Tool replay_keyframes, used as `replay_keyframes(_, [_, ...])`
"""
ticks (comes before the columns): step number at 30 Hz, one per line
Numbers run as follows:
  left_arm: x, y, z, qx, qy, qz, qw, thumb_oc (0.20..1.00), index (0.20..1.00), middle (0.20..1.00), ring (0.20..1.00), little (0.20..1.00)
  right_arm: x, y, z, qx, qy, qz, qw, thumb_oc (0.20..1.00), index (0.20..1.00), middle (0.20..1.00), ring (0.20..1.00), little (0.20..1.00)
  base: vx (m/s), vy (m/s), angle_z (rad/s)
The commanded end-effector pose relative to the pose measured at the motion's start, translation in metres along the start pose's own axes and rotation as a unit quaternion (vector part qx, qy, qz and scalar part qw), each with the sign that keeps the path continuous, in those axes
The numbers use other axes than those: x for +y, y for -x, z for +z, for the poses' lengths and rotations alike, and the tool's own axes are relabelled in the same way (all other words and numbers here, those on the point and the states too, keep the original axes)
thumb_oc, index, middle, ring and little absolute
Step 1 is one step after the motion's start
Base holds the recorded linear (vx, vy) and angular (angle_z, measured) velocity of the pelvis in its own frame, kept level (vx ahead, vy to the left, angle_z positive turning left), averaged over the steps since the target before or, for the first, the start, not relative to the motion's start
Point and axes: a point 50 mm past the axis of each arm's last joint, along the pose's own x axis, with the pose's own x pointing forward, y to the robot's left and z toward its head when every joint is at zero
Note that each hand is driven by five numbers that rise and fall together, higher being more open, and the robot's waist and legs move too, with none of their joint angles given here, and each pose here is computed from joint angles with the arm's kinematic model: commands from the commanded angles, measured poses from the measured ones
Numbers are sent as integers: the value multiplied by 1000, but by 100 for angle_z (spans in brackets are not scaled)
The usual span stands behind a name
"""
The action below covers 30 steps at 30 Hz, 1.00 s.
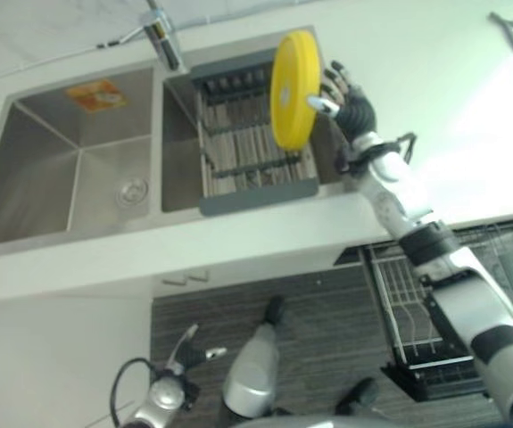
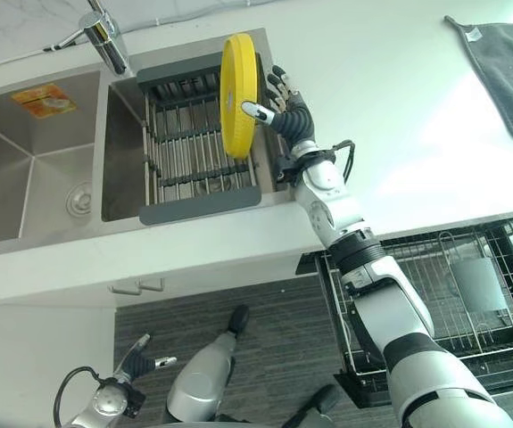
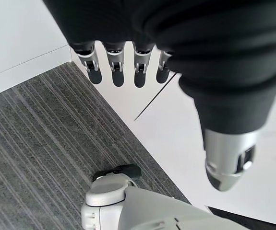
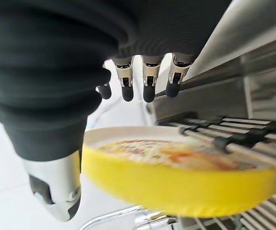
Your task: Place the dishes in the dishwasher.
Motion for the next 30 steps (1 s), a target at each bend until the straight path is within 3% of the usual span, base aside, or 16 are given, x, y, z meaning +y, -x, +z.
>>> replay_keyframes(1, [14, -4, 6, -14, -20, 16, 1000, 1000, 1000, 1000, 1000, 1000, 11, -13, 43, -71, 45, 39, 996, 1000, 1000, 1000, 1000, 1000, 0, 0, 0])
replay_keyframes(30, [18, -5, 9, -19, -16, 14, 1000, 1000, 1000, 1000, 1000, 1000, 27, -21, 54, -72, 91, 57, 992, 1000, 1000, 1000, 1000, 1000, -3, 5, 2])
